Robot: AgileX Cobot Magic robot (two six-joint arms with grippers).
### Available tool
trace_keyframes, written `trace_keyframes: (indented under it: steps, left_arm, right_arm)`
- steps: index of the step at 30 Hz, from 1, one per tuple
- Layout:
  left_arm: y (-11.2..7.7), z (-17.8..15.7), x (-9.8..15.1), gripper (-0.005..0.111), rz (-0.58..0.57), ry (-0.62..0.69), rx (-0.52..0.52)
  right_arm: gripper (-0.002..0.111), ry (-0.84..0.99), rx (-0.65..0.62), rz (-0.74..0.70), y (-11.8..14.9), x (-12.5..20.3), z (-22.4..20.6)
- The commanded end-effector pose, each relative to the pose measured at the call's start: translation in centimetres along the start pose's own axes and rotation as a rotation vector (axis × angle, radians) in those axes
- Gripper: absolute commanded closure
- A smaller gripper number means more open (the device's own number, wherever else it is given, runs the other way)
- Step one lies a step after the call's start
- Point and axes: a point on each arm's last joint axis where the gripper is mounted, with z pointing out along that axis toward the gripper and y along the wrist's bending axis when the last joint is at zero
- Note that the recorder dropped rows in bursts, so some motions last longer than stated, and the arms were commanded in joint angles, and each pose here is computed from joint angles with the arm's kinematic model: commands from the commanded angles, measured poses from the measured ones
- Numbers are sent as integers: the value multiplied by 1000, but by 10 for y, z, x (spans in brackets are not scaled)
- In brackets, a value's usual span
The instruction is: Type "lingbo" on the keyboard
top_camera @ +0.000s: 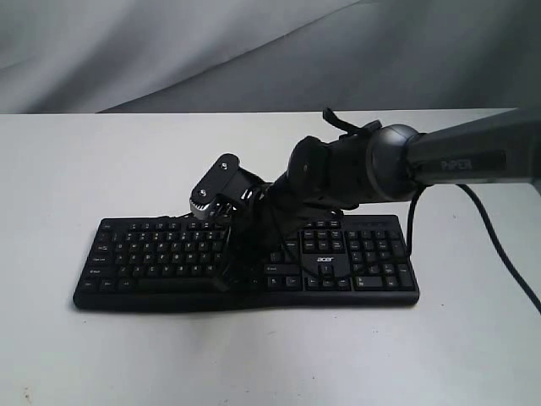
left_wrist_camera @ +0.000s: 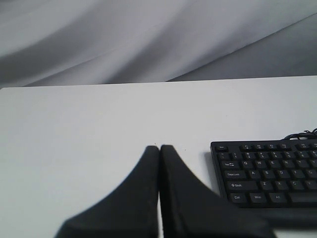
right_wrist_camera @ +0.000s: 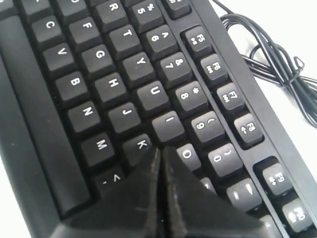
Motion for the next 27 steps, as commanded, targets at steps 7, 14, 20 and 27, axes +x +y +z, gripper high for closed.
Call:
trace_keyframes:
  steps: [7,14,20,27]
  left_arm:
    - [0,0,1,106,-12,-3,1]
    - [0,0,1,106,-12,-3,1]
    - [0,0,1,106,-12,-3,1]
    - [0,0,1,106,-12,-3,1]
  right_arm:
    - [108,-36,17,-2,-3,-8,-15]
    - [108,-58,-20,-38,-6,-31,-15]
    - [108,-43,-26,-43,-7,-28,-5]
    - [108,-42,-15,-46,-9,-26,0]
